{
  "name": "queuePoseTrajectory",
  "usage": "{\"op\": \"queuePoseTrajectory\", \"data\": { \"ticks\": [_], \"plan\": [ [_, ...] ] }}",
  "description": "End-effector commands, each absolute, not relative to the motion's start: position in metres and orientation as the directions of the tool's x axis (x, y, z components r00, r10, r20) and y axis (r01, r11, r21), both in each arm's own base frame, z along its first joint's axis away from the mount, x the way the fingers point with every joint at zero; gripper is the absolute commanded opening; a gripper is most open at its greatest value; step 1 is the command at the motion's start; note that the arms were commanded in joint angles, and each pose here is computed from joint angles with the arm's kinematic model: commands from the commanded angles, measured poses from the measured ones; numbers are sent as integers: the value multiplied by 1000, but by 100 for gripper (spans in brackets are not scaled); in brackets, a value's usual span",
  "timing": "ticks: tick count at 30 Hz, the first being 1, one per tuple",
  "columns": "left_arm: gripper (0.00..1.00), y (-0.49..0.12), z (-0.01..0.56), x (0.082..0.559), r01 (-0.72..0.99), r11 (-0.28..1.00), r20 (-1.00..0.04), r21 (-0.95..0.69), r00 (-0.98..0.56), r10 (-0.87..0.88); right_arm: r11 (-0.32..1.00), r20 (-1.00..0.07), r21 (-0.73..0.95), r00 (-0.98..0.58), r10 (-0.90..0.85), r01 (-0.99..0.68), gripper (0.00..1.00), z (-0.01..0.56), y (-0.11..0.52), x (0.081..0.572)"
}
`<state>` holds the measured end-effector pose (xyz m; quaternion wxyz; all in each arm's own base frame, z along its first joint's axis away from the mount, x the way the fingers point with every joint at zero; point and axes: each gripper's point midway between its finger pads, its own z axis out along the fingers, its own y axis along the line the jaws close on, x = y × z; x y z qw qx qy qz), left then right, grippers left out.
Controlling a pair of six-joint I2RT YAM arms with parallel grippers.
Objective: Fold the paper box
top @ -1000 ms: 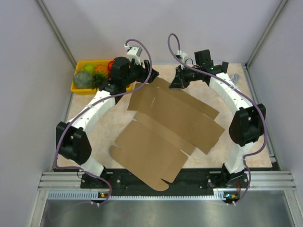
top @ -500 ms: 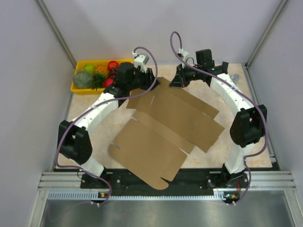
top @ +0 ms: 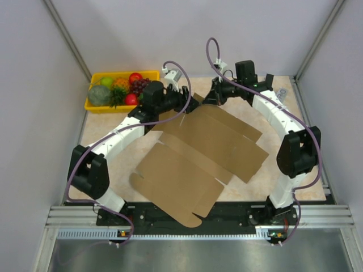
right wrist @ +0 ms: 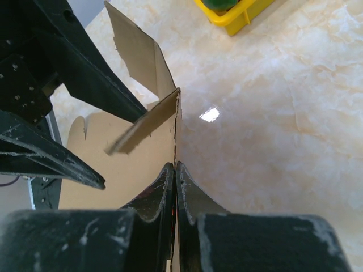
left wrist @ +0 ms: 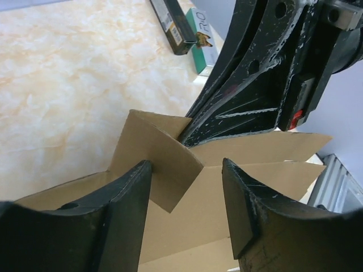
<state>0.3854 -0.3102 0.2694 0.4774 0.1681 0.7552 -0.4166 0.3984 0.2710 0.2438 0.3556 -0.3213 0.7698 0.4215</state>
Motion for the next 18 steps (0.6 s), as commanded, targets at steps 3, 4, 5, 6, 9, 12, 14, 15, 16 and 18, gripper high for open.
{"op": "queuePoseTrajectory", "data": {
  "ticks": [3, 4, 5, 6, 9, 12, 14, 15, 16, 18],
  "plan": [
    [60, -339, 288, 388, 704, 472, -844, -531, -489, -220, 354, -897, 347, -418, -146, -868, 0, 291, 276, 385],
    [60, -343, 289, 388, 706, 460, -840, -538, -495, -223, 356, -889, 369, -438, -134, -859, 0, 293, 276, 383],
    [60, -345, 285, 389, 697, 459, -831, -551, -511, -222, 355, -889, 372, -439, -131, -858, 0, 293, 277, 383],
    [60, -346, 283, 389, 694, 461, -829, -552, -514, -220, 352, -890, 370, -437, -130, -860, 0, 293, 277, 382],
    [60, -342, 278, 387, 687, 479, -832, -547, -509, -220, 356, -890, 371, -438, -129, -858, 0, 293, 277, 382],
    [62, -330, 285, 381, 683, 526, -854, -506, -480, -199, 393, -891, 356, -435, -132, -848, 0, 289, 271, 387],
    [63, -316, 298, 376, 681, 566, -878, -464, -436, -196, 397, -887, 361, -442, -132, -844, 0, 285, 268, 387],
    [64, -307, 299, 374, 664, 591, -880, -458, -435, -193, 397, -887, 364, -444, -130, -843, 0, 285, 266, 388],
    [64, -297, 290, 373, 636, 623, -878, -454, -438, -193, 405, -887, 364, -445, -125, -839, 0, 285, 262, 389],
    [64, -271, 304, 367, 608, 654, -885, -451, -403, -236, 407, -886, 365, -446, -123, -837, 0, 285, 259, 391]
  ]
}}
